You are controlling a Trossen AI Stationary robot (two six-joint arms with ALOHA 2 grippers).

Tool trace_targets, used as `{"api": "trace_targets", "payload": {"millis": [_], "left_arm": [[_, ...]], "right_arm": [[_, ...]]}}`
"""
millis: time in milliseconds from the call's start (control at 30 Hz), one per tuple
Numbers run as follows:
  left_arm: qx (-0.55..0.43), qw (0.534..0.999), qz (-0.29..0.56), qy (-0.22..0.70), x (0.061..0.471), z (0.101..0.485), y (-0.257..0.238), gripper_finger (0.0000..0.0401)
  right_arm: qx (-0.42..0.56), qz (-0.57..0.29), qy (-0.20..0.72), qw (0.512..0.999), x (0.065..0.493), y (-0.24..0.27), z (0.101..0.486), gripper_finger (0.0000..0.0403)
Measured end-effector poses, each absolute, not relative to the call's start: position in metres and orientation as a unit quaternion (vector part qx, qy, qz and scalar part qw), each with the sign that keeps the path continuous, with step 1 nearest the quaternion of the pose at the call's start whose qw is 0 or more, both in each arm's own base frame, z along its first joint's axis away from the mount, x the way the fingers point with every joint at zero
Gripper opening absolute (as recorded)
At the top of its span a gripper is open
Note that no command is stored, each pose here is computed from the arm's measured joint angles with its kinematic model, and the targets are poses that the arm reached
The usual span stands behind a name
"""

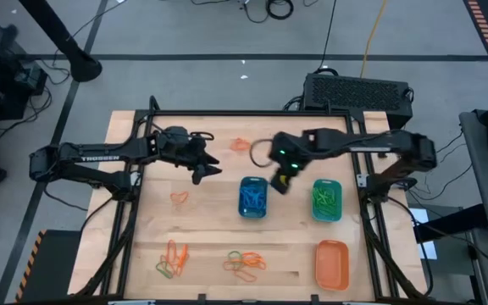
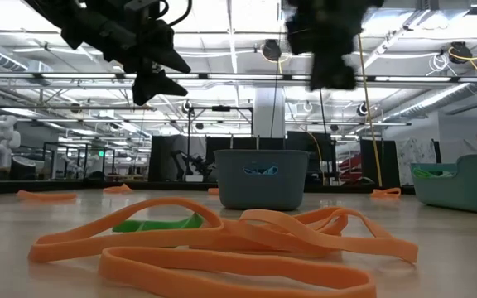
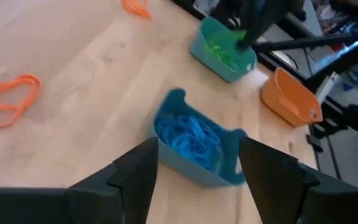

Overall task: Sort rubber bands into baskets
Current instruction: Put the green rubberband into the light blue bin

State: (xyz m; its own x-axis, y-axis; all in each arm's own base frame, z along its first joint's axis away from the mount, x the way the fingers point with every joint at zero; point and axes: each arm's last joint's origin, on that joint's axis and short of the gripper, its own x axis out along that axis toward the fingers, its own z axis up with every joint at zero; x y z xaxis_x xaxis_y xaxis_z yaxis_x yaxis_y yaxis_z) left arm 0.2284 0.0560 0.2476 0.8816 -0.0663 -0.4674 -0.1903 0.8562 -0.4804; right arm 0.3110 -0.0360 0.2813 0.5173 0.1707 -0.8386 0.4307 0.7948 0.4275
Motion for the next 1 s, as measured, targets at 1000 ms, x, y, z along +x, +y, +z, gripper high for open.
{"api": "trace_targets", "payload": {"millis": [1000], "left_arm": [[-0.258,0.936,0.038,0.238,0.228,0.248,0.058,0.0230]], "right_arm": [[0.417,-0.244,0.617,0.621,0.159,0.013,0.217,0.0036]]}}
